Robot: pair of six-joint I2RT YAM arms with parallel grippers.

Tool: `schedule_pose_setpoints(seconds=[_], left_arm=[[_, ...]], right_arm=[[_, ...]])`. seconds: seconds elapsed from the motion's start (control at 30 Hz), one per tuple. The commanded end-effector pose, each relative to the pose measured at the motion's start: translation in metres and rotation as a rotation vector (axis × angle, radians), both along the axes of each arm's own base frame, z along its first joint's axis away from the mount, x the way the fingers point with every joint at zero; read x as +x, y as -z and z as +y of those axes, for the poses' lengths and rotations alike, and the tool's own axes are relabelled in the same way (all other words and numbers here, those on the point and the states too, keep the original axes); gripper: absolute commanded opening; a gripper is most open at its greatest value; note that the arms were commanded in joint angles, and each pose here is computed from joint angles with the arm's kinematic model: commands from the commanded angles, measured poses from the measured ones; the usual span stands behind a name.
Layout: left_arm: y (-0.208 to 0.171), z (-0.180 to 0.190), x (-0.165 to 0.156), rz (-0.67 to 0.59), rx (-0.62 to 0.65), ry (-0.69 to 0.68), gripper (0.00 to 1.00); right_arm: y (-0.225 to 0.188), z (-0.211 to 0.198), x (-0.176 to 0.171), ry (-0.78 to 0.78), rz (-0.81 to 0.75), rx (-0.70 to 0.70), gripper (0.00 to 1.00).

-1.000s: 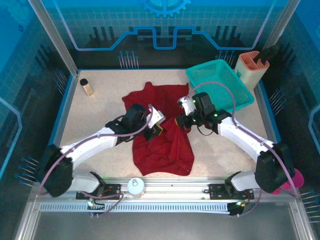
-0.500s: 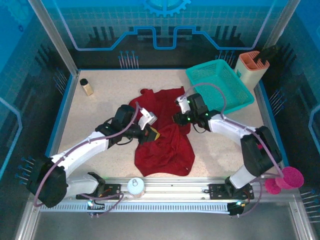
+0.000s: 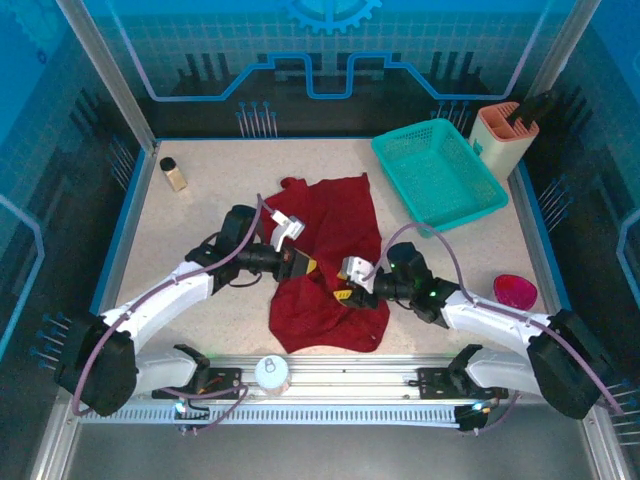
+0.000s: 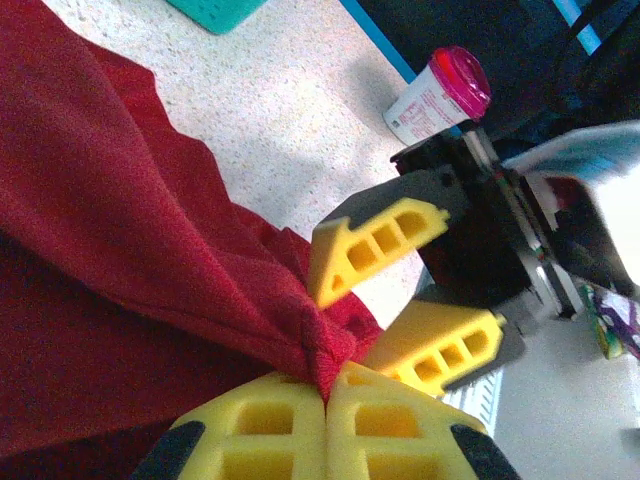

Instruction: Fold the inside-out t-shirt

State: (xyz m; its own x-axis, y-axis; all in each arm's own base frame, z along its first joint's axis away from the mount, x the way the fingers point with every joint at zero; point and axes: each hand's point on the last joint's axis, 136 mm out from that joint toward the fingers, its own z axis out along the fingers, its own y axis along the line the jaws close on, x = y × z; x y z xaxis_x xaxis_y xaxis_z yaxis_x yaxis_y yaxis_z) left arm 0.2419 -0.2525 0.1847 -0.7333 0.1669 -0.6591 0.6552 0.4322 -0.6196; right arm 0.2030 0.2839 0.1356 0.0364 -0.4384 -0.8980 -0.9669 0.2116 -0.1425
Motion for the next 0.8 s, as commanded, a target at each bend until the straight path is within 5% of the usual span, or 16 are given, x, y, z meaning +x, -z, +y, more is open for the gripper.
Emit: schedule_pose_setpoints(seconds=[0.0, 0.57, 0.77], left_arm=[[-0.004, -0.002, -0.007, 0.047, -0.039, 0.023, 0.00], [-0.016, -0.005, -0.014, 0.128, -0.075, 0.049, 0.02], [-0.024, -0.005, -0.013, 0.099, -0.105, 0.042, 0.01]], right_arm=[[-0.038, 0.029, -0.013, -0.202, -0.196, 0.132, 0.46], [-0.002, 0.029, 0.062, 0.098, -0.217, 0.084, 0.39], [0.001, 0.041, 0.056, -0.059, -0.268, 0.045, 0.38]])
